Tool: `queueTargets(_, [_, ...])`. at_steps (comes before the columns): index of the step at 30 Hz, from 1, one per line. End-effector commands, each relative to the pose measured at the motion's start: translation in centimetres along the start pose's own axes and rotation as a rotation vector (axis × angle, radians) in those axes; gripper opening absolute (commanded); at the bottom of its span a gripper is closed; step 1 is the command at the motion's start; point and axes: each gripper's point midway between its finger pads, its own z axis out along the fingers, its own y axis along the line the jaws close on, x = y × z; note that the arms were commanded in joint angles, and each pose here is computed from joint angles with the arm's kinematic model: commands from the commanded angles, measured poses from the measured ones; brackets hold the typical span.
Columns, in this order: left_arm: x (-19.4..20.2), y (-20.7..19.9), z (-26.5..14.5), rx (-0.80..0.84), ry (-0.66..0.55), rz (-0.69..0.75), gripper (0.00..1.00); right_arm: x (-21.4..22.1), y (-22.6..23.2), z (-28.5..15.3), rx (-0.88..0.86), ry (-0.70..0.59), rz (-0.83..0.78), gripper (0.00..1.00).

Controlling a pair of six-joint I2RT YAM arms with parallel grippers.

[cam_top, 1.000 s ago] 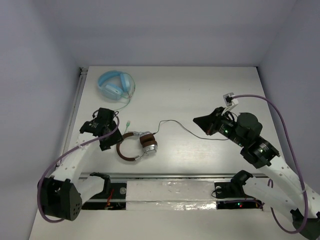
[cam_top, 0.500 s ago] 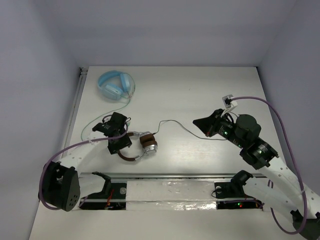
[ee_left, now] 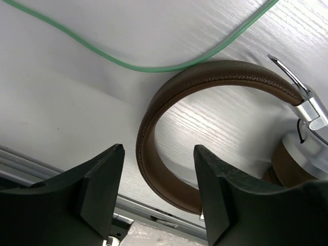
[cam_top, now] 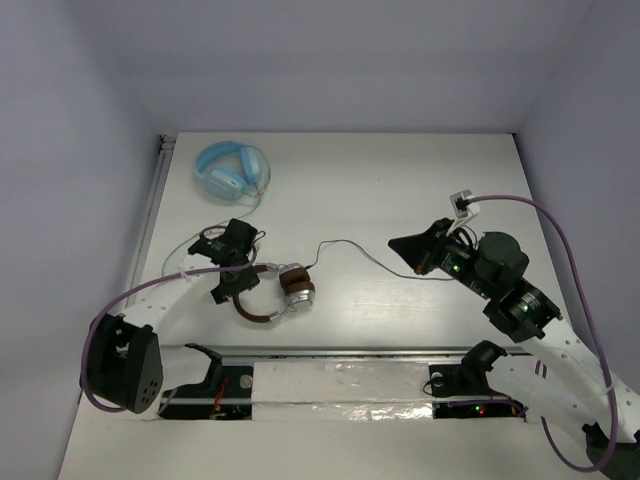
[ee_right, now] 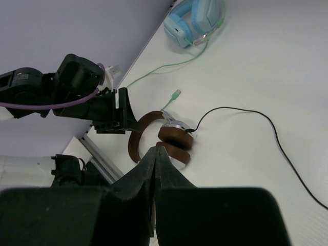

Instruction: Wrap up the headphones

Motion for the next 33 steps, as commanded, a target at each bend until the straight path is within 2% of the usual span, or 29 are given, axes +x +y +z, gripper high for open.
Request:
queueTargets(1, [-0.4,0.7,-0.7,-0.042,-0.009,0.014,0.55,-0.9,0.6,0.1,-0.025,-0.037,-0.009,0.0])
queueTargets(6, [2.7,0.3,2.0,-0.06,0.158,0.118,0.53,-1.2,0.7,-0.2,-0.023,-0.05,-0.009,0.0])
queueTargets(16, [2.2,-1.0,4.1,-0.054,0.147,0.151,0.49,-1.8,0.4,-0.6,-0.003,-0.085,-0.012,0.0])
queueTargets(18, [2.4,-1.3,4.8,-0.047,0.151,0.151,0.41,-1.9,0.3,-0.6,0.002,-0.091,-0.012,0.0])
queueTargets(19, [2.7,-1.3,4.9,-0.037,0.163,0.154,0.34,-1.8,0.2,-0.5,0.007,-0.09,-0.013,0.0])
queueTargets(20, [2.7,-1.6,5.1,-0.025,0.163,0.159,0.17,-1.8,0.1,-0.4,0.012,-0.088,-0.012,0.0])
queueTargets(22, [2.7,-1.7,5.1,-0.022,0.172,0.174,0.03,-2.1,-0.4,-0.3,0.043,-0.101,-0.012,0.0])
queueTargets(23, [2.6,-1.7,4.8,-0.021,0.168,0.178,0.0,-2.2,-0.9,-0.2,0.07,-0.11,-0.01,0.0])
queueTargets(26, [1.4,-1.9,3.7,-0.002,0.127,0.208,0.0,-1.9,-1.4,0.2,0.09,-0.097,-0.008,0.0])
queueTargets(28, [-0.3,-3.0,1.6,0.064,0.059,0.217,0.0,-1.0,-1.5,0.6,0.075,-0.069,-0.009,0.01])
queueTargets(30, [-1.8,-4.1,-0.8,0.151,-0.001,0.236,0.0,-0.3,-1.1,1.2,0.04,-0.037,-0.013,0.09])
queueTargets(31, [-2.5,-5.4,-2.5,0.22,-0.032,0.245,0.0,-0.3,-1.0,1.4,0.035,-0.03,-0.022,0.2])
queueTargets(33, [-3.7,-6.6,-5.6,0.332,-0.103,0.249,0.0,0.3,-0.8,1.9,0.017,0.002,-0.027,0.33])
